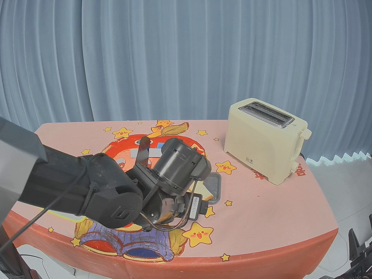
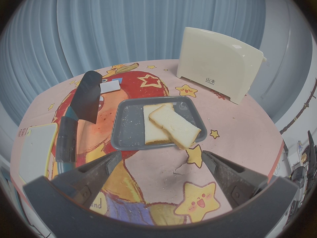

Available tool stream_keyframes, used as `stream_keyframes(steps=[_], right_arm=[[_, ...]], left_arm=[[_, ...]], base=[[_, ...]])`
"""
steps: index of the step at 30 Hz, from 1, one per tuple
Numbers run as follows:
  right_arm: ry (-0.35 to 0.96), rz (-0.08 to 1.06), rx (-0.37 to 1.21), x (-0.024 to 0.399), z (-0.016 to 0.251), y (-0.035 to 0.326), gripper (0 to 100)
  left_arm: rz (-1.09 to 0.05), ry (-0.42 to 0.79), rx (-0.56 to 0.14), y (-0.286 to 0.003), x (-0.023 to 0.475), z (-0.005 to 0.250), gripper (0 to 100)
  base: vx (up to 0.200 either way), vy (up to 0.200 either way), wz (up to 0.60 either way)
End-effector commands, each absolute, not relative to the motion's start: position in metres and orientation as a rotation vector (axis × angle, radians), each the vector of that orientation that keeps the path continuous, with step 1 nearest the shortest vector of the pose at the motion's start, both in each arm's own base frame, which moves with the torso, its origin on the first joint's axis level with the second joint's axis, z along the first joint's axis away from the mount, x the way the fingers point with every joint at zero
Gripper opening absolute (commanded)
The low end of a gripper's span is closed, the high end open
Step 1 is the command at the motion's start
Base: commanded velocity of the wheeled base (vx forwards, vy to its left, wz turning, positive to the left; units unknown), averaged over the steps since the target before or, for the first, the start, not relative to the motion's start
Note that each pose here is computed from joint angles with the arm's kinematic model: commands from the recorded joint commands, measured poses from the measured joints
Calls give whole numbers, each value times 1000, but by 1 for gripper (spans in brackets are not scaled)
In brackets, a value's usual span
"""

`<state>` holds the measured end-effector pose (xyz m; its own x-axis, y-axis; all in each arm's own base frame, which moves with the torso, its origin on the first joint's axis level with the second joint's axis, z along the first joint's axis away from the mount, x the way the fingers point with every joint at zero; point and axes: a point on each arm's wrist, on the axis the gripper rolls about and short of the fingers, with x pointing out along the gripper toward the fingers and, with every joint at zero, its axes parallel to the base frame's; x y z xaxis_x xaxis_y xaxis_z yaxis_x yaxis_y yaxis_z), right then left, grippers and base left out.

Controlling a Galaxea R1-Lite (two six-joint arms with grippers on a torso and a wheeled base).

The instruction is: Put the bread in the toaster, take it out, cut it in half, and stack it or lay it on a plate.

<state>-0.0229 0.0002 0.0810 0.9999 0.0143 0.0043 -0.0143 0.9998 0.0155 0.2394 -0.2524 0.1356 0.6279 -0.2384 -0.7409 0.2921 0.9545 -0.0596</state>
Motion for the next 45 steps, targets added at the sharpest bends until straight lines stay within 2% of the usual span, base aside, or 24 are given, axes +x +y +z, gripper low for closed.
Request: stream_keyframes(steps=[1, 20, 45], right_arm=[[-3, 15, 15, -23, 76, 0, 100], [-3, 15, 15, -23, 76, 0, 100], [-3, 15, 15, -23, 76, 0, 100]], left_arm=[[-293, 848, 74, -253, 243, 131, 100], [-266, 854, 68, -251, 254, 126, 100], [-202, 876, 57, -233, 265, 132, 100]], base=[[0, 0, 0], [0, 0, 0], [0, 0, 0]])
